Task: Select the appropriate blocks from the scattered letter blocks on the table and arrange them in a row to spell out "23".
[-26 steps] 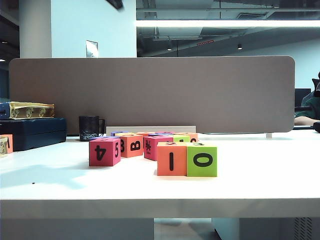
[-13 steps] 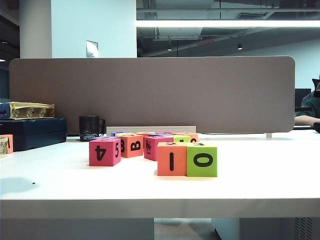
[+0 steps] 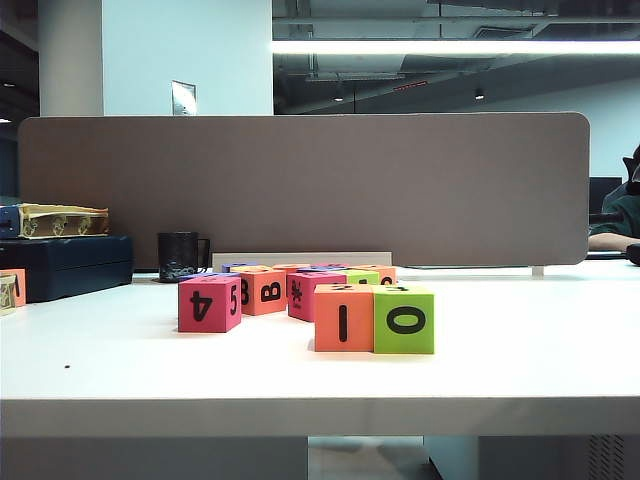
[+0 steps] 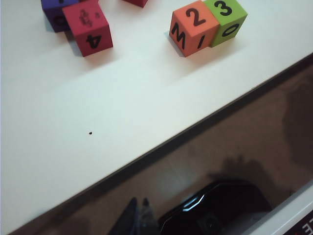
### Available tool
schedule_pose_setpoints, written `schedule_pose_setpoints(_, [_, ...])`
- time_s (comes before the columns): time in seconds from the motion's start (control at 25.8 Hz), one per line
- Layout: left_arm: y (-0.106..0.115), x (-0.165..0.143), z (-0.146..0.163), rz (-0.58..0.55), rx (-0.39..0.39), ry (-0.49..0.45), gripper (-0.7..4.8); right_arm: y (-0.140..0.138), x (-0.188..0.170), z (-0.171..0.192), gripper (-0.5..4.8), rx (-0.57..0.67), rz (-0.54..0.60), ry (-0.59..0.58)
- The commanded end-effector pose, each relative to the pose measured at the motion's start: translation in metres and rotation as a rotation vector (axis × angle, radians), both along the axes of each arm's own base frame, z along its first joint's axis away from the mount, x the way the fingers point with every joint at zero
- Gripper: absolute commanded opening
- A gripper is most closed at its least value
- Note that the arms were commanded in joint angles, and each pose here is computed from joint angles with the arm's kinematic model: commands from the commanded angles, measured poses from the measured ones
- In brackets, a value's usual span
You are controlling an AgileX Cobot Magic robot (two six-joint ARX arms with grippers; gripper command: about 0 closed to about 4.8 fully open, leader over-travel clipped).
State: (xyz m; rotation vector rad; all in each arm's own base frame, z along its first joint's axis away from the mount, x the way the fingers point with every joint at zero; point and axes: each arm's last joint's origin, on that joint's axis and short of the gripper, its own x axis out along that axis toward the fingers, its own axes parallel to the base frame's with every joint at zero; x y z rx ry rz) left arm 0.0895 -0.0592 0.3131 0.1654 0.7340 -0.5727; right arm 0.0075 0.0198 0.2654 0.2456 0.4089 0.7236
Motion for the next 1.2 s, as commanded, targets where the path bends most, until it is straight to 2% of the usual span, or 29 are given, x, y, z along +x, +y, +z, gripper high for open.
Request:
schedule_pose_setpoints(0.04, [0.010,-0.016,-0.002,0.016,-0.066,-0.066,-0.06,0.000,0.000,0.002,-0.01,-0.002,0.003,-0.014])
schedule_pose_setpoints(0.19, [0.016,-0.025,0.002,0.010,-0.100,-0.109,-0.06,0.000,0.000,0.002,-0.01,-0.001,0.003,-0.014])
schedule_pose_setpoints(0.89, [0.017,-0.026,0.001,0.012,-0.094,-0.105,-0.06,0.000,0.000,0.002,-0.01,-0.001,0.002,-0.014])
schedule_pose_setpoints(1.01, [0.018,-0.023,0.004,0.068,-0.067,-0.171,-0.06,0.000,0.000,0.002,-0.01,-0.001,0.003,-0.014])
schedule_pose_setpoints(1.09, [0.020,-0.021,0.008,0.078,-0.033,-0.279,-0.06,0.000,0.000,0.002,-0.01,-0.001,0.003,-0.014])
schedule_pose_setpoints(1.2, [0.023,-0.014,0.004,0.154,-0.091,-0.407,-0.06,0.000,0.000,0.002,-0.01,-0.001,0.003,-0.014])
